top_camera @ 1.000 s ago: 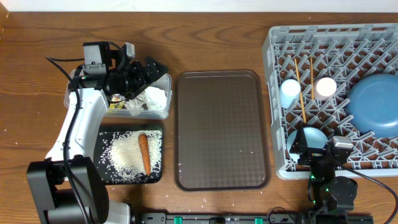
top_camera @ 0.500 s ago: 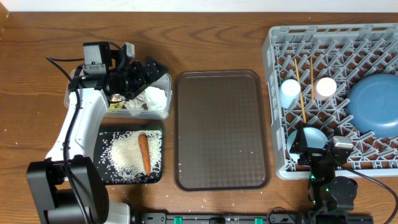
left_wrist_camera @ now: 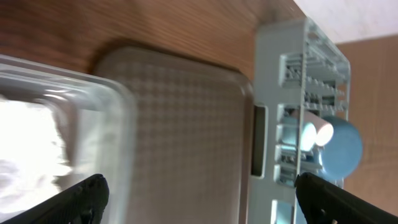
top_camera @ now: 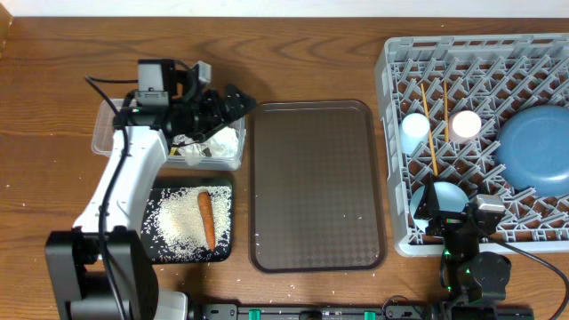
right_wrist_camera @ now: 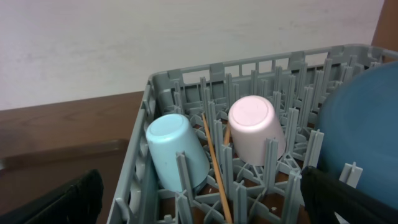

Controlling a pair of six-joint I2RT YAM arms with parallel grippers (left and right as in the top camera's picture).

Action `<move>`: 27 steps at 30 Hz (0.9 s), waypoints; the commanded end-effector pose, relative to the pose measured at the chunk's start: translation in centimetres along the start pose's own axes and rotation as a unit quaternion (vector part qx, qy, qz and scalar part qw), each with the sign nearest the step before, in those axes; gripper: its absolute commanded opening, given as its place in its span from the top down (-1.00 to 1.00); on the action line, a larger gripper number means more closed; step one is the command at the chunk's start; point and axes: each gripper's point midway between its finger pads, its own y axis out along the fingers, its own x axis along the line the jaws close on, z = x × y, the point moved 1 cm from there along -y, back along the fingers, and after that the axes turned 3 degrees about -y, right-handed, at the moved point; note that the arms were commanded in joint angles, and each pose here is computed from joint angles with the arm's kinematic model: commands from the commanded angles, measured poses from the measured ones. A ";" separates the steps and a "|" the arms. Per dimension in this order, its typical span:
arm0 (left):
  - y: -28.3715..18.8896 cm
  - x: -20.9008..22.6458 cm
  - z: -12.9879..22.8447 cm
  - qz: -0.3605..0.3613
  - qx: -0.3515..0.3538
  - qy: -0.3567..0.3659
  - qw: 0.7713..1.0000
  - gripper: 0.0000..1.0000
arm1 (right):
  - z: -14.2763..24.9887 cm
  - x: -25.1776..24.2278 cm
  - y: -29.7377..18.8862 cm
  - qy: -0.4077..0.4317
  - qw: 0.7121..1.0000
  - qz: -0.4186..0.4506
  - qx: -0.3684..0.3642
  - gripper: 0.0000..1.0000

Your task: Sort waste into correct bins and load items into the dishwasher rack

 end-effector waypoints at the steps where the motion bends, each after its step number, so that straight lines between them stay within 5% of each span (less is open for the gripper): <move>1: -1.6 -3.7 1.0 0.025 -0.012 0.045 0.999 -0.96 | 0.1 -0.2 0.0 0.004 1.000 0.003 0.000 -0.98; 10: -5.9 -8.1 2.7 0.040 -0.067 0.112 0.991 -0.96 | 0.1 -0.2 0.0 0.004 1.000 0.003 0.000 -0.98; 18: -8.5 -3.4 5.0 -0.030 -0.185 0.132 0.973 -0.96 | 0.1 -0.2 0.0 0.004 1.000 0.003 0.000 -0.98; 27: -9.6 -0.8 9.6 0.076 -0.354 0.250 0.898 -0.96 | 0.1 -0.2 0.0 0.004 1.000 0.003 0.000 -0.99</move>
